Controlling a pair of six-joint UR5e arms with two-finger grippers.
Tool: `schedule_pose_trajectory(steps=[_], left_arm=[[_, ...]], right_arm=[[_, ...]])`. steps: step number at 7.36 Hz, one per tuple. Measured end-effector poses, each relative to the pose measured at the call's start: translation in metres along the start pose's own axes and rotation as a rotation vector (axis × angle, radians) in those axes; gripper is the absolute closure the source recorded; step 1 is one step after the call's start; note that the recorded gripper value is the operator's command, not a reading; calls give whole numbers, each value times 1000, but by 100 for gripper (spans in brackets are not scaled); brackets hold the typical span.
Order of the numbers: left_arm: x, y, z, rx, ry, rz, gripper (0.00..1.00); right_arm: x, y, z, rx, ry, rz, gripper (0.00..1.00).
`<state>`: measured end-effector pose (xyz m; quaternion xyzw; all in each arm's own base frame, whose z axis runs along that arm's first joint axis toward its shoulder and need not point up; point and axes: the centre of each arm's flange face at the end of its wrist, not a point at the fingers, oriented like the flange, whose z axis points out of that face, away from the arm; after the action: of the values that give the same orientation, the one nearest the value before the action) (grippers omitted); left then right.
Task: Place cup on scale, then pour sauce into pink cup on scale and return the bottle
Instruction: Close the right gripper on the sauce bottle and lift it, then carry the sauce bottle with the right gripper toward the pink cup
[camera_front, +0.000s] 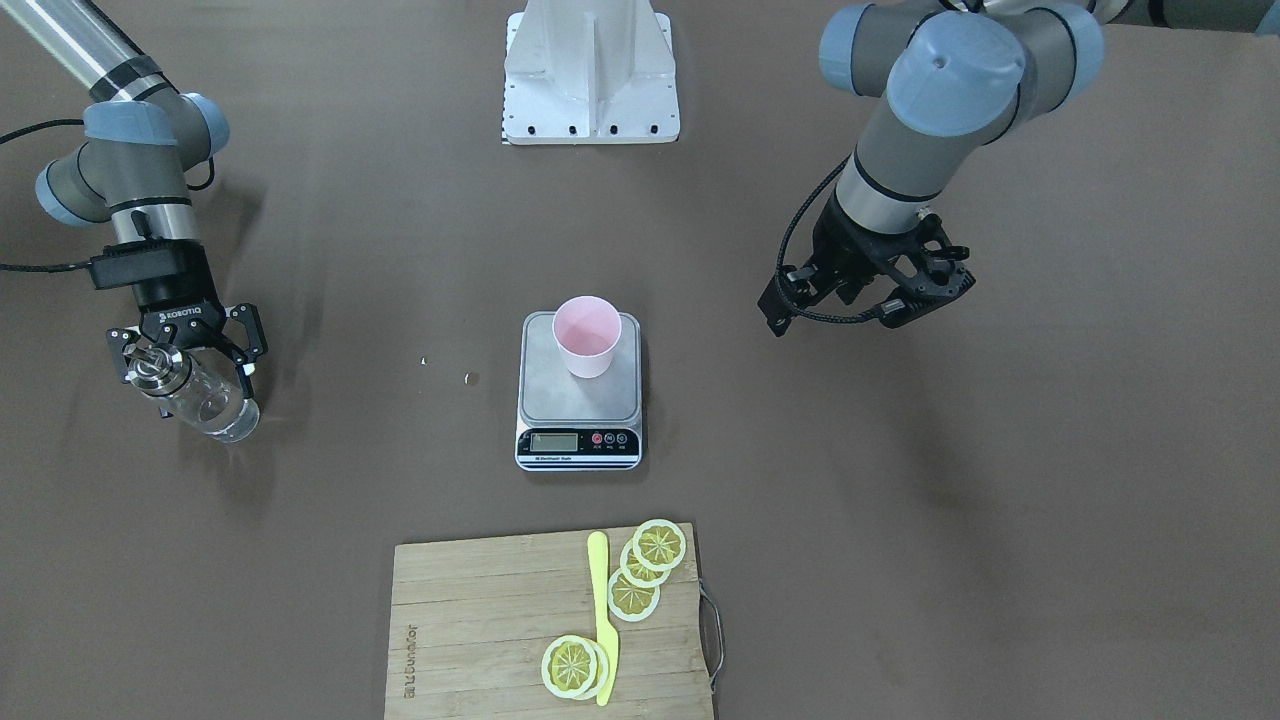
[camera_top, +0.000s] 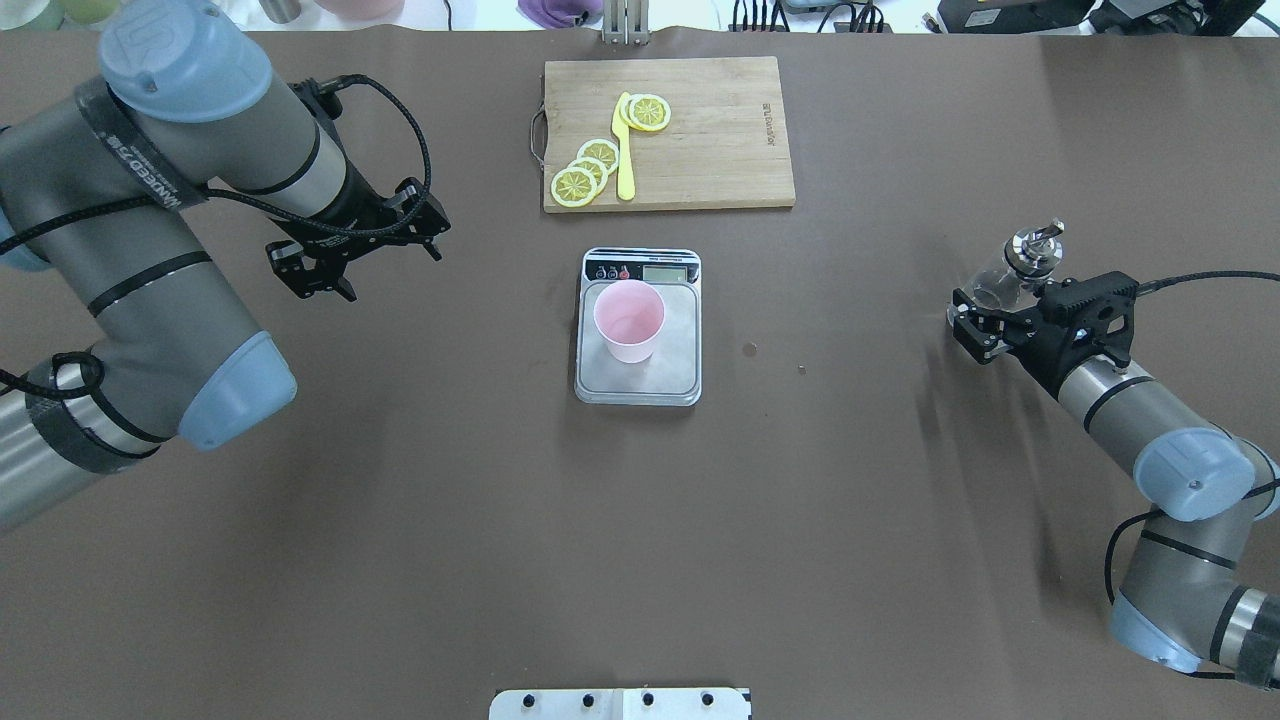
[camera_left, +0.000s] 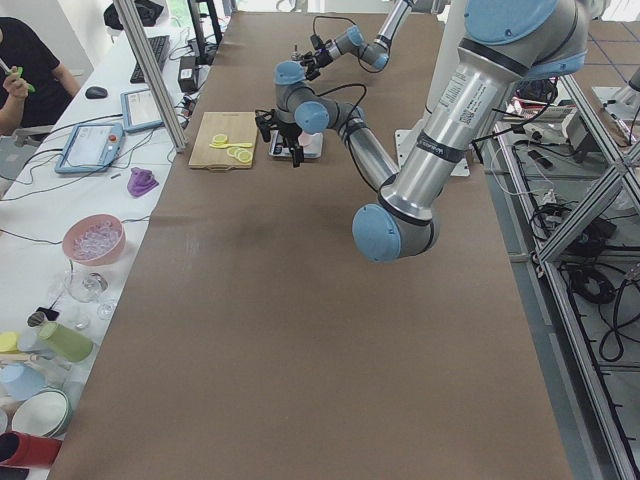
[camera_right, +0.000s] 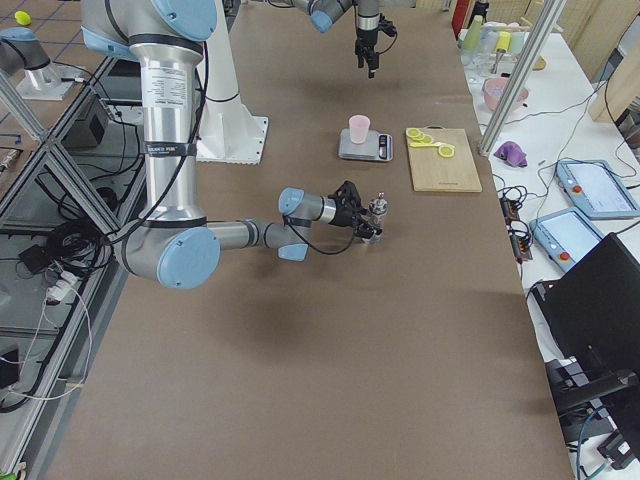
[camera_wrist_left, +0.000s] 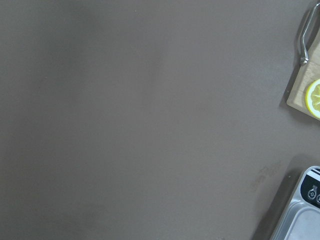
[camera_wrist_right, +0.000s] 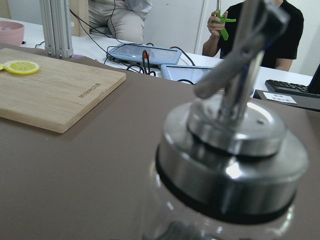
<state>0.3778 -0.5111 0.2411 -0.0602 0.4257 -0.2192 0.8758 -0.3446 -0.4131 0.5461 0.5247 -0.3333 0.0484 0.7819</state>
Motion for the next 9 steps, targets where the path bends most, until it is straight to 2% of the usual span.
schedule_pose_trajectory(steps=[1,2,3,5,9], left_arm=[[0,1,-1,0,2,1,1],[1,1,-2,0,3,1,1],[1,1,-2,0,3,1,1],[2,0,-2,1,3,1,1],[1,0,-1,1,1,0,1]], right_arm=[[1,-2,1,1,0,4,53],[3,-4,2,-1,-1,9,72],[6,-7,3,-4,-5,14,98],[9,-16,4,-4,-15,27,100],[25,-56,2,-17,-61,54,100]])
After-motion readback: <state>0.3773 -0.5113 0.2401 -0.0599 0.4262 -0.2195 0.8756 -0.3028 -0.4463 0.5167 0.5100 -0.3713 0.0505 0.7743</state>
